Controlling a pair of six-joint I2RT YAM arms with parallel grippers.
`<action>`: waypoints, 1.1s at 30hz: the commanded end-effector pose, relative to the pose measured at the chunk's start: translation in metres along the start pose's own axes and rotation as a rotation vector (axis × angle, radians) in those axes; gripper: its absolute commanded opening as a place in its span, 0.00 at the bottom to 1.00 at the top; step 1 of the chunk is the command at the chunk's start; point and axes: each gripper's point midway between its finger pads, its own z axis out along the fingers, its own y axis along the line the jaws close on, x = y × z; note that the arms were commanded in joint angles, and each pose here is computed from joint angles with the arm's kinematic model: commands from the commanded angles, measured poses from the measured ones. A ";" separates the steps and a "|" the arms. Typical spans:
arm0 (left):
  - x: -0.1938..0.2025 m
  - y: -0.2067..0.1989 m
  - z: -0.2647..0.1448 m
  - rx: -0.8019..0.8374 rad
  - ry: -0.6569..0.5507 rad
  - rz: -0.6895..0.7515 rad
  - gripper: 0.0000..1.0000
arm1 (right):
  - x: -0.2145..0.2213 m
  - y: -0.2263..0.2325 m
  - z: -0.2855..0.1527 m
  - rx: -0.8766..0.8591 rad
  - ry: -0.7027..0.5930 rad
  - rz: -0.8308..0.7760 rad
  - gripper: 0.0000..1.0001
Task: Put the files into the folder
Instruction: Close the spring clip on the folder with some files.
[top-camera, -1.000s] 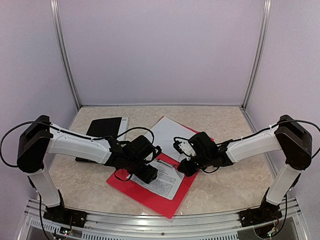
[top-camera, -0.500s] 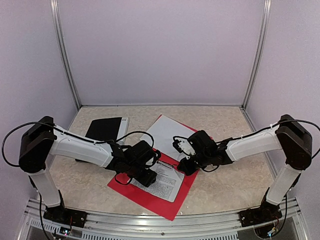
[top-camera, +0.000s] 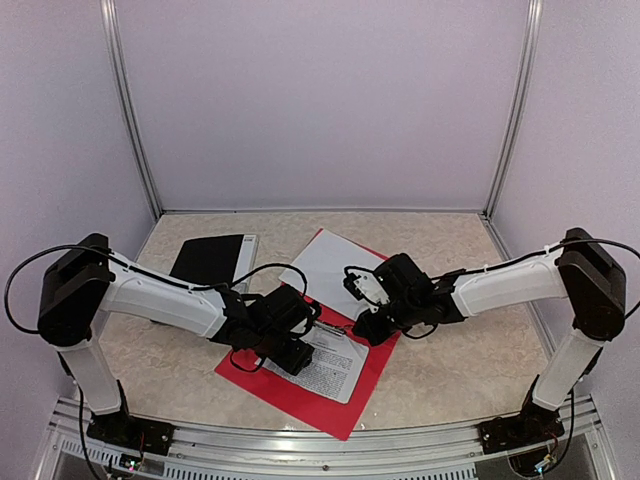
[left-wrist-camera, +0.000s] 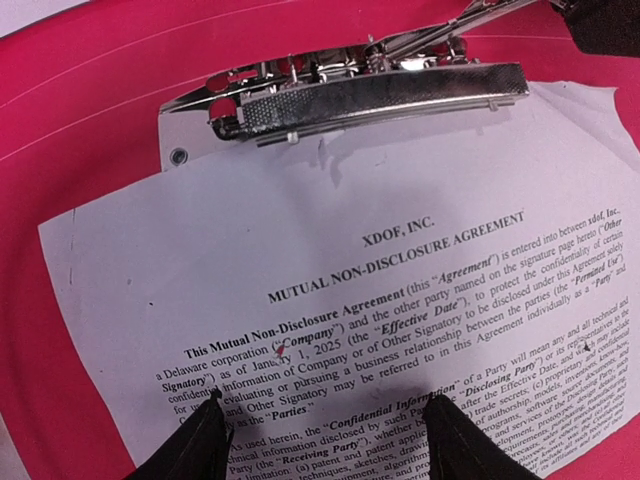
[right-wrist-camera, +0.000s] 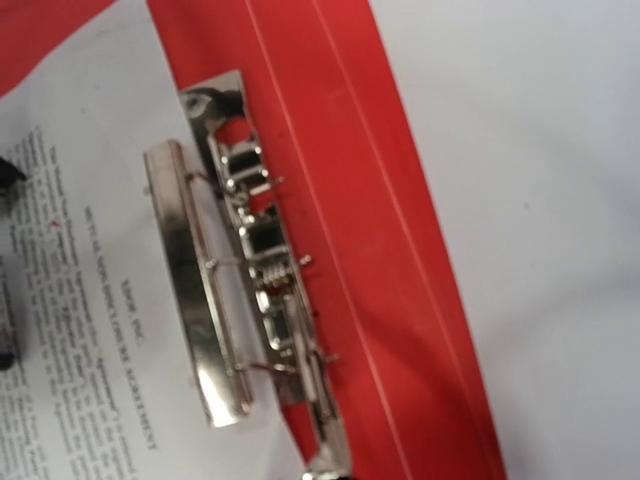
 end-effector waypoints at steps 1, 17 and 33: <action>0.021 0.002 0.011 -0.018 0.055 0.004 0.64 | -0.032 0.020 -0.016 -0.045 -0.081 -0.037 0.07; 0.020 0.003 0.009 -0.023 0.047 0.010 0.64 | -0.051 0.037 -0.018 -0.075 -0.102 -0.070 0.08; 0.020 0.006 0.007 -0.037 0.042 0.007 0.64 | -0.055 0.044 -0.001 -0.102 -0.098 -0.086 0.10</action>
